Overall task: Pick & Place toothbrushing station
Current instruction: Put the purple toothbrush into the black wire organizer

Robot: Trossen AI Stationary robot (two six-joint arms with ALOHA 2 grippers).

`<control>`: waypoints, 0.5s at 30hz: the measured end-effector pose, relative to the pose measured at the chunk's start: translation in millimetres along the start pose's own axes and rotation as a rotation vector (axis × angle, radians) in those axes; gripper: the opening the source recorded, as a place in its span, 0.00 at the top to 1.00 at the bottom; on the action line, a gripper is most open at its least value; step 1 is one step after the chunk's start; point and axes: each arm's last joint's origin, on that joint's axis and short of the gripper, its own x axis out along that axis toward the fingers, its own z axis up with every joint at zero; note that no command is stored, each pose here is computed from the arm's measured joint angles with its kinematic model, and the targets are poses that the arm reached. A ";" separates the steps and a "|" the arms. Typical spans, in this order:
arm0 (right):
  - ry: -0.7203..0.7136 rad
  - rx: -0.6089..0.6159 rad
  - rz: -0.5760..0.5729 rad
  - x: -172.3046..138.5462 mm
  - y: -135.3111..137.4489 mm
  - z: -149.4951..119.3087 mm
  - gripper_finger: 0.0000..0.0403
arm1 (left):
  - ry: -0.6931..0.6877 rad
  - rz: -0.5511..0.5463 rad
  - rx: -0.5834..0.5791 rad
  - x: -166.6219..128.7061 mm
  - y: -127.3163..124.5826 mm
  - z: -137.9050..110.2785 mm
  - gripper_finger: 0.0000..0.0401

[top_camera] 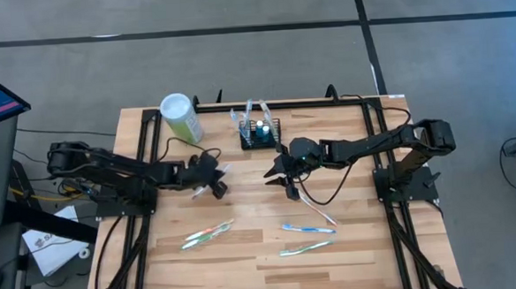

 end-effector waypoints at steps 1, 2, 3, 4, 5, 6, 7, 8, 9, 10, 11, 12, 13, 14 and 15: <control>0.000 0.000 0.000 0.0 0.1 0.1 0.74 | -0.035 -0.023 0.005 -1.3 -2.0 3.9 0.96; 0.000 0.000 0.001 0.0 0.3 0.1 0.74 | -0.073 -0.048 0.008 -2.9 -4.2 8.3 0.97; -0.001 0.001 0.001 0.0 0.3 0.2 0.74 | -0.109 -0.069 0.011 -4.6 -6.0 12.3 0.97; -0.004 0.001 0.001 0.0 0.3 0.5 0.74 | -0.146 -0.090 0.016 -6.1 -8.0 16.3 0.97; -0.008 0.001 0.000 0.0 0.3 0.9 0.74 | -0.181 -0.109 0.020 -7.9 -9.8 20.2 0.98; -0.013 0.000 0.000 0.0 0.2 1.3 0.74 | -0.214 -0.128 0.023 -9.8 -11.2 23.8 0.98; -0.019 -0.001 -0.001 -0.1 0.1 2.0 0.74 | -0.251 -0.150 0.025 -11.3 -13.2 27.7 0.97; -0.029 0.002 -0.001 -0.1 0.0 2.9 0.74 | -0.281 -0.167 0.022 -13.2 -14.5 31.0 0.97; -0.042 0.006 -0.002 -0.1 -0.1 4.2 0.74 | -0.312 -0.183 0.022 -14.7 -15.9 34.1 0.97; -0.052 0.005 -0.003 -0.3 -0.2 5.2 0.74 | -0.344 -0.199 0.024 -16.0 -17.4 37.2 0.96; -0.062 0.004 -0.005 -0.4 -0.6 6.1 0.74 | -0.371 -0.210 0.022 -17.3 -18.4 39.7 0.96; -0.072 0.002 -0.005 -0.5 -0.7 7.1 0.74 | -0.398 -0.221 0.025 -18.5 -19.5 42.2 0.96; -0.084 0.001 -0.006 -0.6 -0.8 8.3 0.74 | -0.425 -0.231 0.029 -19.7 -20.5 44.6 0.97; -0.098 -0.002 -0.007 -0.7 -0.9 9.7 0.74 | -0.452 -0.240 0.031 -21.2 -21.4 47.0 0.97; -0.111 -0.004 -0.008 -0.9 -0.9 11.0 0.74 | -0.475 -0.248 0.032 -22.5 -22.2 49.1 0.97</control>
